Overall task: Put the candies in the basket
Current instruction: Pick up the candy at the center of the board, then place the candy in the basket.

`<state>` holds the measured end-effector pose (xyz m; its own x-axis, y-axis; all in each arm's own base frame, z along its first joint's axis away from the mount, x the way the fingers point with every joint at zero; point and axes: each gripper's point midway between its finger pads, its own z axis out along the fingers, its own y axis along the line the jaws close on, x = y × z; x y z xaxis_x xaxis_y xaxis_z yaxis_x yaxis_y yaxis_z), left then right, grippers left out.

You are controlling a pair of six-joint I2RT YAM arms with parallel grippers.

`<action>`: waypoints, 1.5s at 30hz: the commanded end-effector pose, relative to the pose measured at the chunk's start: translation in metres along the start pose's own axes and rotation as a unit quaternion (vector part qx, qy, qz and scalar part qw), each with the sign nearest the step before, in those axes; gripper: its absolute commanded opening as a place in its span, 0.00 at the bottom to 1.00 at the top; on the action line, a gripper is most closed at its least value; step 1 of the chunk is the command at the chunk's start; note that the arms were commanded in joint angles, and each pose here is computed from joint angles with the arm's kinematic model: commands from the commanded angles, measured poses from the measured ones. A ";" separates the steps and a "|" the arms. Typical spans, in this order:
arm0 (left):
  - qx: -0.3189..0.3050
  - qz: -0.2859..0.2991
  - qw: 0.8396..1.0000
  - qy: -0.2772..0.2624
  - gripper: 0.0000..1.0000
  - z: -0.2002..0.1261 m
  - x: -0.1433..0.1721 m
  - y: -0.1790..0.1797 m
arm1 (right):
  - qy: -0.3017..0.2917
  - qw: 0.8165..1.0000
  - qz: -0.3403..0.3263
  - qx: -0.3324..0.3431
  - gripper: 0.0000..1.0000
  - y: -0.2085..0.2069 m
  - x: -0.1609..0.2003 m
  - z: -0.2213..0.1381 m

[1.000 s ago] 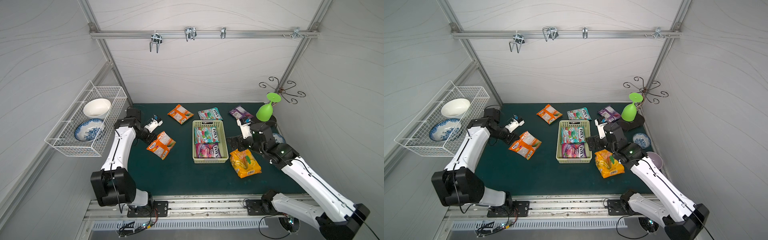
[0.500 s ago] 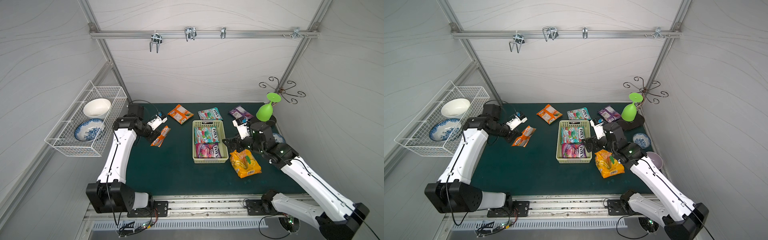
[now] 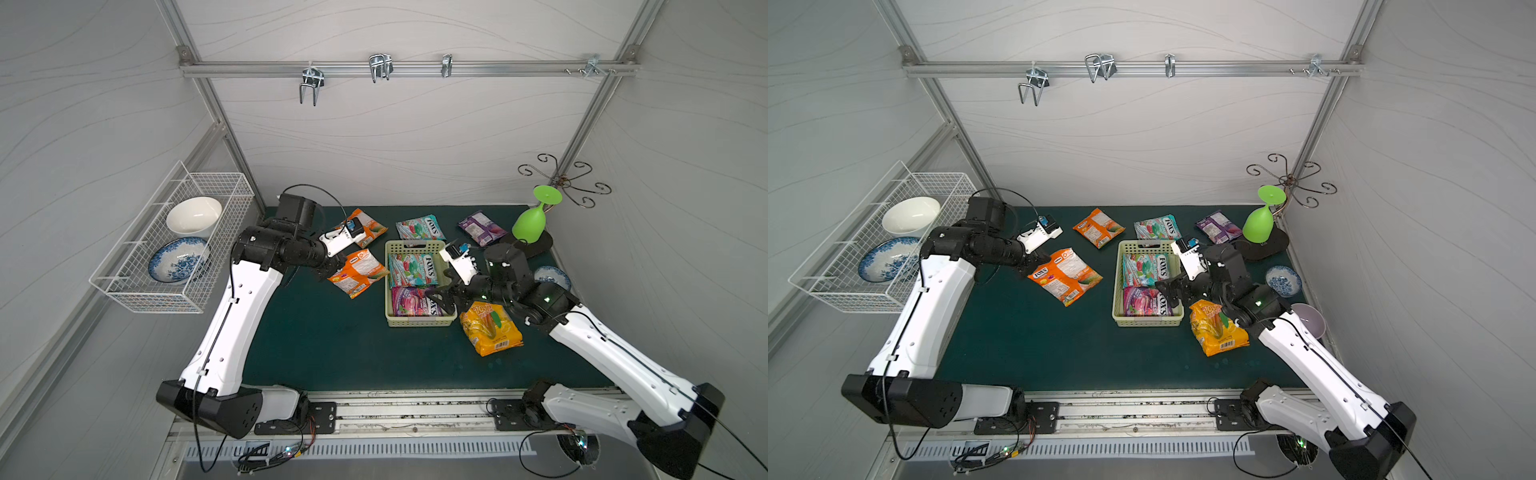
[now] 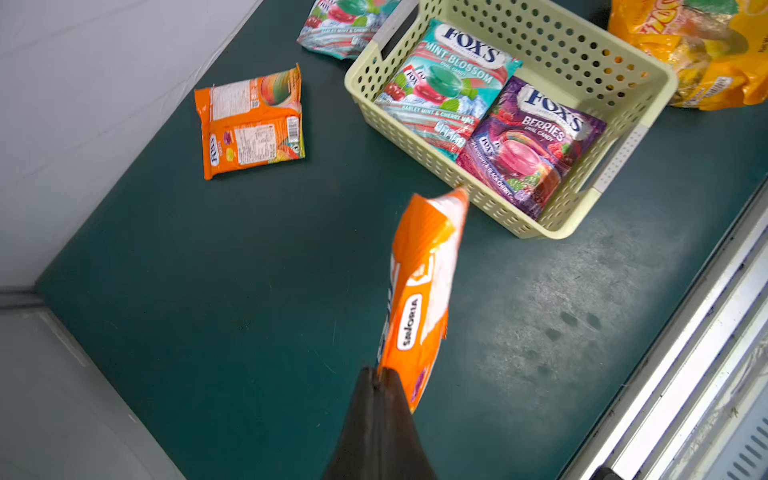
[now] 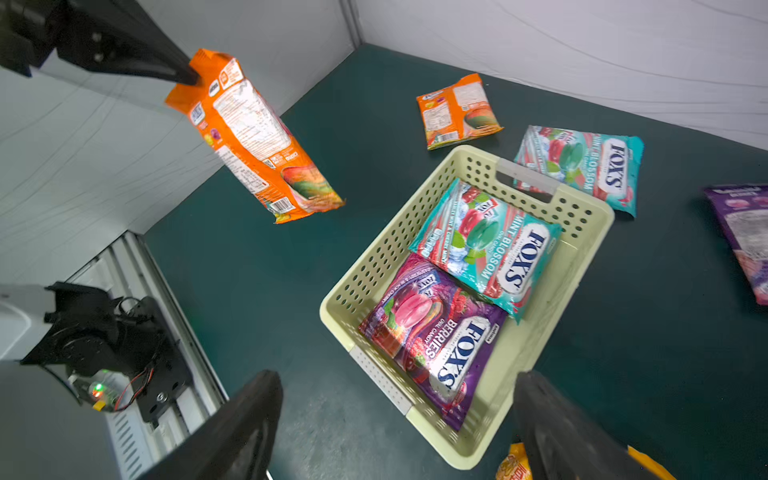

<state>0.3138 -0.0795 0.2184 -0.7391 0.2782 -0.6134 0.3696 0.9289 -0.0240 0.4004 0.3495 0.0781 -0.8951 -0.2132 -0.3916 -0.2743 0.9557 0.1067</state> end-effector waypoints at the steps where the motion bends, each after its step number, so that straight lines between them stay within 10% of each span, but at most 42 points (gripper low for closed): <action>1: 0.006 0.048 0.999 0.023 0.99 -0.011 0.014 -0.003 | -0.044 0.999 -0.006 -0.014 0.42 0.001 -0.012 -0.056; 18: 0.039 0.126 0.975 0.177 0.93 -0.008 0.101 0.004 | -0.135 0.991 0.000 0.009 0.76 -0.074 0.006 -0.163; 30: 0.052 0.083 0.978 0.182 0.76 0.012 0.115 0.034 | -0.194 0.980 -0.015 0.026 0.99 -0.106 0.026 -0.215; 45: 0.071 0.066 0.970 0.222 0.43 0.063 0.131 0.067 | -0.260 0.966 -0.014 -0.005 0.99 -0.119 0.057 -0.254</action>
<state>0.2632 0.0023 0.0892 -0.8522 0.4876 -0.1899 0.5112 0.8533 -0.1028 0.2942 0.1729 0.2643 -0.6247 -0.1125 -0.7727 -0.2811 0.9556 0.0882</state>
